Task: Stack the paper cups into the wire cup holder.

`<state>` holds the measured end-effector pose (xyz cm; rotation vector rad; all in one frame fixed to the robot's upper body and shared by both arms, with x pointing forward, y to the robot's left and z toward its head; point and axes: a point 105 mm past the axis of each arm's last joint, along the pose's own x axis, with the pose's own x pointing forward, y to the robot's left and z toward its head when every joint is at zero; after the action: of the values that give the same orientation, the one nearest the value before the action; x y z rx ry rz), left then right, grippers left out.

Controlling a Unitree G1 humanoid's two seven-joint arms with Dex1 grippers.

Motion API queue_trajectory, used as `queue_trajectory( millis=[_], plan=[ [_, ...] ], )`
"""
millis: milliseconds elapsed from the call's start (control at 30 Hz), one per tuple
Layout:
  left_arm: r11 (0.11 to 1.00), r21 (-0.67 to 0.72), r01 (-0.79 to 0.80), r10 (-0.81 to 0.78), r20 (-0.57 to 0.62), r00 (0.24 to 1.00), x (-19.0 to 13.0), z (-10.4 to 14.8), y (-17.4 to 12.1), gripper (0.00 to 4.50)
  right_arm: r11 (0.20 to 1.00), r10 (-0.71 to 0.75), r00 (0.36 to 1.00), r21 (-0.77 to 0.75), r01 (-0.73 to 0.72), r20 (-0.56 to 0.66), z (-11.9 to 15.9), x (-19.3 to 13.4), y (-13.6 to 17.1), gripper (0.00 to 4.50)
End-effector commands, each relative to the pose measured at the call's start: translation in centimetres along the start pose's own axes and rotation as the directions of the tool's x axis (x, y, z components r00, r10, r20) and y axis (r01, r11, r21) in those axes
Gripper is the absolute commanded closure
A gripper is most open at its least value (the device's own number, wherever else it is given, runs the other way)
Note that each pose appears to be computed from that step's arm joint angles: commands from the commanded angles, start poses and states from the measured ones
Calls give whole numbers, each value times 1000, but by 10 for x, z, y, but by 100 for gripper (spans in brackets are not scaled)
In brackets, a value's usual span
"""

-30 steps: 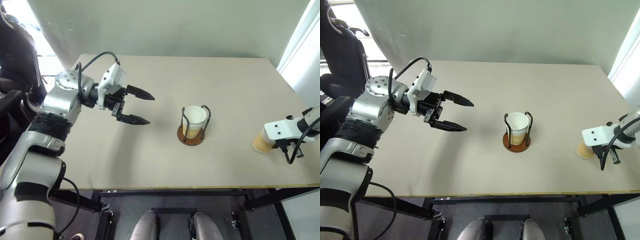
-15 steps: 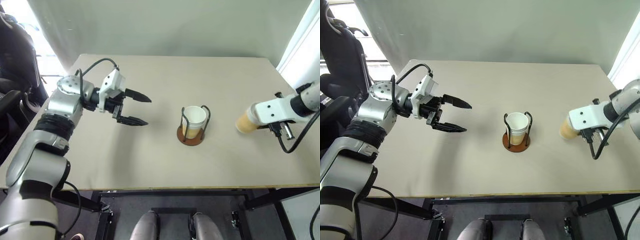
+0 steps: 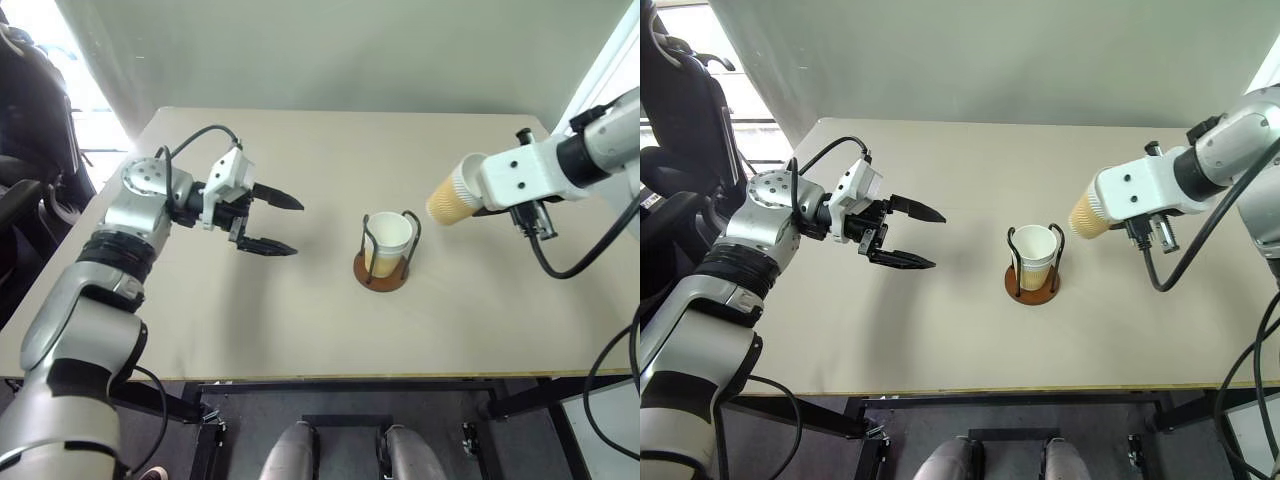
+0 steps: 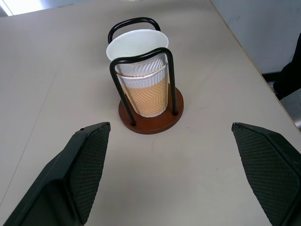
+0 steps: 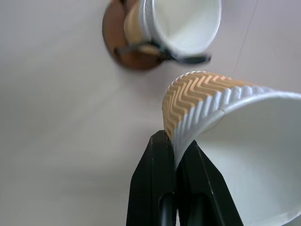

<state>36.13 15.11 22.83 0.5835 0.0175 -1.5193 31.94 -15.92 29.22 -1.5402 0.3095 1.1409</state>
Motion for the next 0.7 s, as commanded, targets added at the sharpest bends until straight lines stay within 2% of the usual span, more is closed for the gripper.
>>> queue_trajectory(
  millis=[33, 300, 700],
  plan=[
    [998, 52, 28, -29, 21, 999, -1, 13, 0, 5, 998, -40, 999, -43, 41, 24, 16, -12, -10, 448],
    [998, 54, 22, -23, 24, 999, -1, 14, 2, 5, 993, -66, 995, -90, 72, 70, 36, -11, -24, 448],
    [998, 53, 16, -17, 25, 1000, -4, 12, 0, 5, 995, -24, 994, -91, 33, 108, 42, 7, -20, 448]
  ],
)
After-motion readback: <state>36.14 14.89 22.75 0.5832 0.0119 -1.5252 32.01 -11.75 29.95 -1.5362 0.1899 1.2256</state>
